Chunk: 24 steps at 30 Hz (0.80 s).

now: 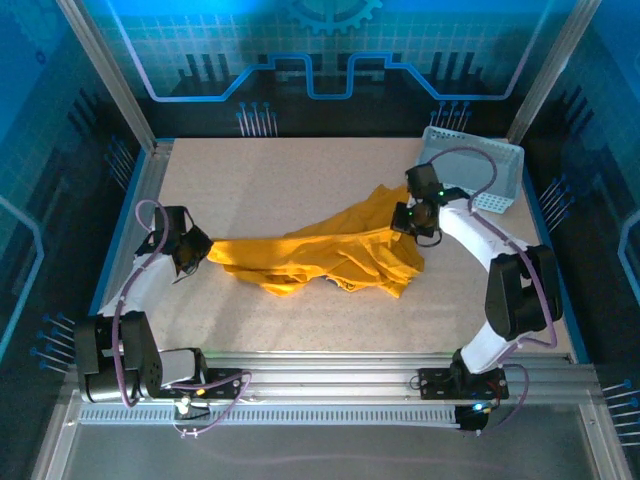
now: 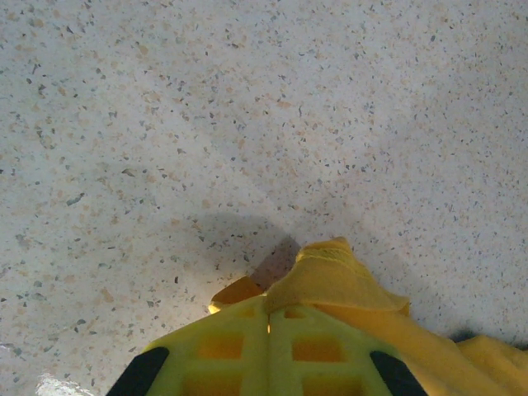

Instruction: Fold the inside-out t-shirt

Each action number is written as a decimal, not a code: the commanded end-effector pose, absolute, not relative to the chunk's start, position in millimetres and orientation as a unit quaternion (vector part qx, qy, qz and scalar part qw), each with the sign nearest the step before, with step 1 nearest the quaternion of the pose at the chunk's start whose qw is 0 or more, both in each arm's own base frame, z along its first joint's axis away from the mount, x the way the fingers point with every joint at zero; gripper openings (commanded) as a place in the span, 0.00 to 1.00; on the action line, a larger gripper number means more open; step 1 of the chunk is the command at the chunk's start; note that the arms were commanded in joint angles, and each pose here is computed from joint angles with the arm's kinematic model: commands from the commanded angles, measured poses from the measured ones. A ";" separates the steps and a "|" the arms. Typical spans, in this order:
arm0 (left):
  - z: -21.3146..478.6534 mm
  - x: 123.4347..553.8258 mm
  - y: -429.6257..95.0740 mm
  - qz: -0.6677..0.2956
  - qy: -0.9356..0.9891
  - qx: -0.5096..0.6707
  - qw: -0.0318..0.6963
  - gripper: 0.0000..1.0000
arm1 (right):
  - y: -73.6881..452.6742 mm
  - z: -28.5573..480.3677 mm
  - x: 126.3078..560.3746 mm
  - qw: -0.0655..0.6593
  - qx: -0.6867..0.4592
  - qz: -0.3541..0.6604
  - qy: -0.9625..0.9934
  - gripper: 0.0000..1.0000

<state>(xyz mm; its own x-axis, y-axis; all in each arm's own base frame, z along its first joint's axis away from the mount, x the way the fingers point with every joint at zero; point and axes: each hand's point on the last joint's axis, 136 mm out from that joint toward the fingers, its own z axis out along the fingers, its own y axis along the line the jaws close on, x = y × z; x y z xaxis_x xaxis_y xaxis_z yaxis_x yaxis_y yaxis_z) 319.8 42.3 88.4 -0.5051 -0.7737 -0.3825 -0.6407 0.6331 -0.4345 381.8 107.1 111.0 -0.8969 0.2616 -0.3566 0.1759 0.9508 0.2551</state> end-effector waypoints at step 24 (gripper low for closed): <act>89.2 325.6 46.8 -0.119 0.857 -0.416 0.280 0.00 | 119.4 73.9 481.6 0.163 0.043 0.104 0.980 0.28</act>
